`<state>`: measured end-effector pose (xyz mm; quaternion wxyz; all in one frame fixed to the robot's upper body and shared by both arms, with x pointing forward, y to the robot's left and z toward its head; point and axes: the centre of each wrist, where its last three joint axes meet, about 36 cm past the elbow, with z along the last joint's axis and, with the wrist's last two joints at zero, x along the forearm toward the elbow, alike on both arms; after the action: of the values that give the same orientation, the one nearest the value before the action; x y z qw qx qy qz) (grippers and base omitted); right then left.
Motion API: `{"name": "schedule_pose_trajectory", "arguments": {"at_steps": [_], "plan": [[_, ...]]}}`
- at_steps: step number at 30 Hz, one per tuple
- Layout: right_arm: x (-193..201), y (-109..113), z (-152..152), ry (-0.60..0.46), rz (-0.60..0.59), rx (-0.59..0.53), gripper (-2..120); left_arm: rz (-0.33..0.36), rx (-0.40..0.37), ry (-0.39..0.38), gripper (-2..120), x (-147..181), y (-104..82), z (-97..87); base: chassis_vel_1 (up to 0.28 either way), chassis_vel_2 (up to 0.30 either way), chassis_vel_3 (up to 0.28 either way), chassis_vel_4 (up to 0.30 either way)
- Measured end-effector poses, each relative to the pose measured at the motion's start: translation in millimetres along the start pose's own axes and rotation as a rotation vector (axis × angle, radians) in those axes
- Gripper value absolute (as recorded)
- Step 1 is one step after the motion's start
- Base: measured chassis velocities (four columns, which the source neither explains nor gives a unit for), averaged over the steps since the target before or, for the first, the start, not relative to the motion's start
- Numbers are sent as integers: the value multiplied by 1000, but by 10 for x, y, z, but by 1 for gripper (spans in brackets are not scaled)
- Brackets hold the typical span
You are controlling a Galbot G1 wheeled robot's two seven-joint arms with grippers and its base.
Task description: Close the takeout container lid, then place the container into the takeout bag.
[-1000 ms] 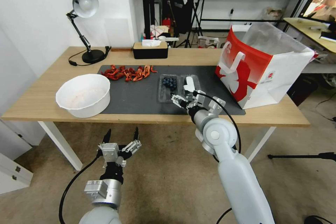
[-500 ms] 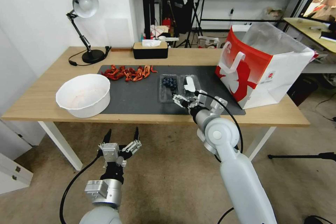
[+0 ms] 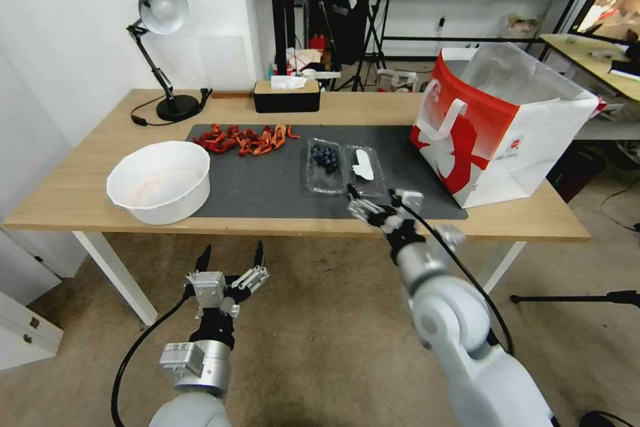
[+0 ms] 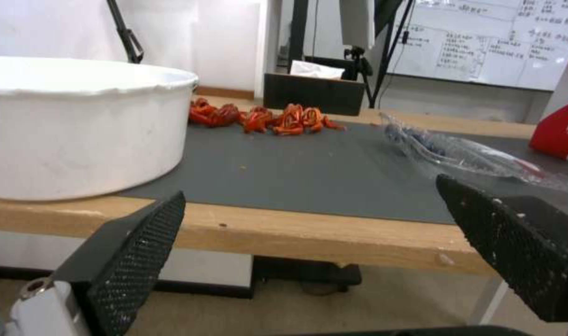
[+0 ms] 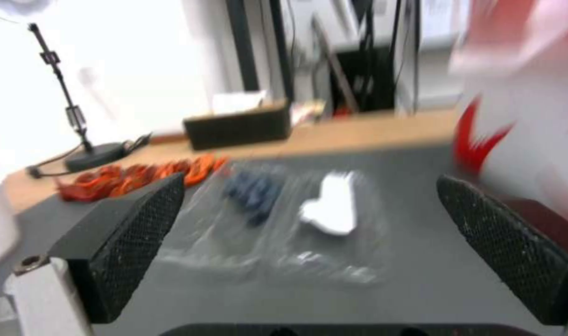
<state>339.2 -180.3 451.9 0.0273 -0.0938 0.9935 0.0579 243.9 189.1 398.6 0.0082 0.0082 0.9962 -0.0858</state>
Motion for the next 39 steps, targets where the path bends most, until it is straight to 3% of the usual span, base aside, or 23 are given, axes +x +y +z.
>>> {"name": "schedule_pose_trajectory", "arguments": {"at_steps": [9, 21, 39], "plan": [[560, 24, 297, -154, 62, 104, 100, 24, 5, -18, 100, 2, 38, 10, 0, 0, 0, 0], [1170, 172, 829, -119, 147, 101, 100, 76, 12, -24, 100, -6, 73, 49, 0, 0, 0, 0], [1187, 218, 855, -103, 137, 92, 100, 80, 7, -28, 100, 4, 77, 77, 0, 0, 0, 0]]}}
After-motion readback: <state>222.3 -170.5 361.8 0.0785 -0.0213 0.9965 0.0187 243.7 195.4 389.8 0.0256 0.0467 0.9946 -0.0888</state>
